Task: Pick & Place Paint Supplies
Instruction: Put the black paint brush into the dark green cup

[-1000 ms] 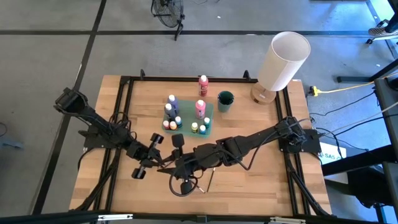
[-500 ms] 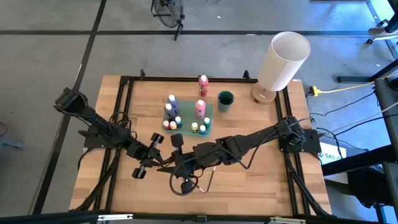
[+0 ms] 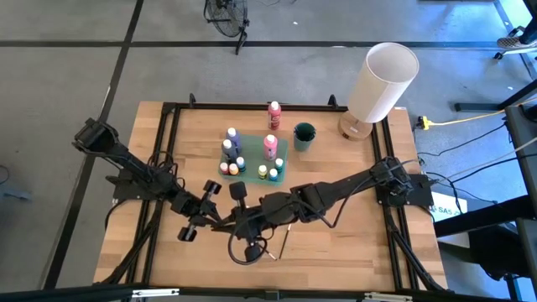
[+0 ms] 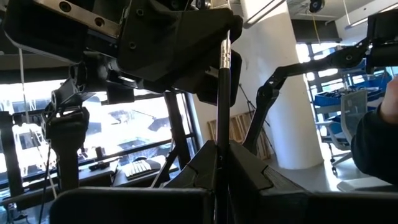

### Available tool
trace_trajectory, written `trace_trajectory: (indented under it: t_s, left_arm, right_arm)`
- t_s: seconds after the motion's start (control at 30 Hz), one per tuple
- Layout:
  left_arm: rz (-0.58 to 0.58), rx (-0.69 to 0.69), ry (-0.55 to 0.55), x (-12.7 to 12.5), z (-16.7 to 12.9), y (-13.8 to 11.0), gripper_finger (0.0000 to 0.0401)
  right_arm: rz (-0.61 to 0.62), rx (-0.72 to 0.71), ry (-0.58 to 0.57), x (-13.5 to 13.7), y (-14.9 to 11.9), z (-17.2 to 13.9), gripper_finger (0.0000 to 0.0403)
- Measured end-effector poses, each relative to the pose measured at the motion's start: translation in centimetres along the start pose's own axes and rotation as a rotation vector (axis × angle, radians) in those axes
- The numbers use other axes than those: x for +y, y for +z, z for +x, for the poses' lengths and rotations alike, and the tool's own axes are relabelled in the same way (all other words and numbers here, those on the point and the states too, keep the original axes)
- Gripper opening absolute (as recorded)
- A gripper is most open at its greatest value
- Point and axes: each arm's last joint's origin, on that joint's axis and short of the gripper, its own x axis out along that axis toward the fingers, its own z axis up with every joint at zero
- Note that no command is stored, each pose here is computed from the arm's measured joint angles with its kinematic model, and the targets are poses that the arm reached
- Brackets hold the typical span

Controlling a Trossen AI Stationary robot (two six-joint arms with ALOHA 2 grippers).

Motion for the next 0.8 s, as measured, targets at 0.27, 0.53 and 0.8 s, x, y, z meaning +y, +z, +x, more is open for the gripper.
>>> trace_trajectory:
  t_s: [0.27,0.53,0.8]
  left_arm:
    - [0.007,0.013,0.01,0.0,0.0,-0.1,0.0046]
    - [-0.032,0.015,0.024,0.1,0.0,-0.1,0.0096]
    - [-0.127,0.042,0.108,1.2,0.0,-0.5,0.0165]
  right_arm:
    - [0.01,0.024,-0.019,0.2,-0.2,0.0,0.0007]
    - [0.069,0.08,-0.048,0.5,-0.6,0.0,0.0007]
    - [0.161,0.249,-0.092,2.9,-0.1,-2.6,0.0006]
